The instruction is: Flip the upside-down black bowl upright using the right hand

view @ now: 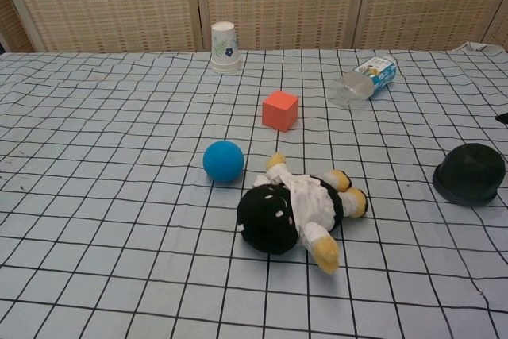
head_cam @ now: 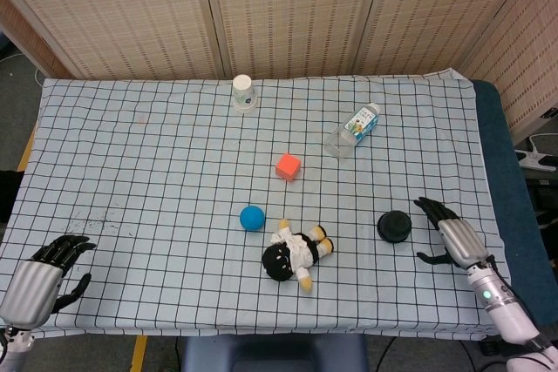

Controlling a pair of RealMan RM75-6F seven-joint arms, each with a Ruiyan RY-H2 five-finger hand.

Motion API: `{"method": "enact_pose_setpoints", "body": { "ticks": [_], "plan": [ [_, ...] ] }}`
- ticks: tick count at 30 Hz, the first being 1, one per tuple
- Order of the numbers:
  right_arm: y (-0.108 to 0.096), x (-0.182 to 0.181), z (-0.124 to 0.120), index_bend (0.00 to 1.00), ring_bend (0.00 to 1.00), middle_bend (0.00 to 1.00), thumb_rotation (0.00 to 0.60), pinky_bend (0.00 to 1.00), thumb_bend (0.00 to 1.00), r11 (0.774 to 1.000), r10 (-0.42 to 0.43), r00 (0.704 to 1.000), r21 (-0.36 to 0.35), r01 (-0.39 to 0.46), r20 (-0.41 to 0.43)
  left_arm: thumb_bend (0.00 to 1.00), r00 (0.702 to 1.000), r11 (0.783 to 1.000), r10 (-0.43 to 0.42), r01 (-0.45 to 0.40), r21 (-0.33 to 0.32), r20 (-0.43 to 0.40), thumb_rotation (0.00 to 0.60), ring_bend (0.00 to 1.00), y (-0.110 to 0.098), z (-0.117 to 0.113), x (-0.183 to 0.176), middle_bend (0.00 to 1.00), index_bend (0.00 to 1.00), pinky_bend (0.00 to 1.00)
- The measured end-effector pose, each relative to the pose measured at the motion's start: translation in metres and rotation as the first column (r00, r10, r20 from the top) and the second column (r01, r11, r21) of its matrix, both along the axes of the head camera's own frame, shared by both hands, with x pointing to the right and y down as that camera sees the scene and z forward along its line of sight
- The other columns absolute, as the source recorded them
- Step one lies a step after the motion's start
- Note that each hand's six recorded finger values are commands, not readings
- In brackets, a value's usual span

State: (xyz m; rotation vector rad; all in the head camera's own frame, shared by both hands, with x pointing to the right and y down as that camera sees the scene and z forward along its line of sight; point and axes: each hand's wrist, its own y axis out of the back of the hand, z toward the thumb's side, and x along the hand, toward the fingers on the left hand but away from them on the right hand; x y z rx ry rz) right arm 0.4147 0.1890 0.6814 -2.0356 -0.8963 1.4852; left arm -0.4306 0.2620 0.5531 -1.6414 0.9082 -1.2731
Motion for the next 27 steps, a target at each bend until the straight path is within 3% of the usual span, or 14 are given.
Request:
{"method": "enact_pose_setpoints", "body": {
  "ticks": [9, 27],
  "plan": [
    [-0.004, -0.011, 0.015, 0.00, 0.00, 0.03, 0.600, 0.14, 0.09, 0.997, 0.029, 0.996, -0.068, -0.024, 0.081, 0.37, 1.000, 1.000, -0.002, 0.002, 0.008, -0.001, 0.600, 0.22, 0.000, -0.003, 0.000, 0.25, 0.31, 0.45],
    [-0.010, -0.043, 0.041, 0.04, 0.00, 0.09, 0.600, 0.16, 0.09, 0.994, -0.035, 0.999, -0.103, 0.038, 0.036, 0.36, 1.000, 1.000, -0.005, 0.005, 0.002, -0.005, 0.600, 0.22, 0.001, -0.003, -0.002, 0.25, 0.32, 0.45]
  ]
}}
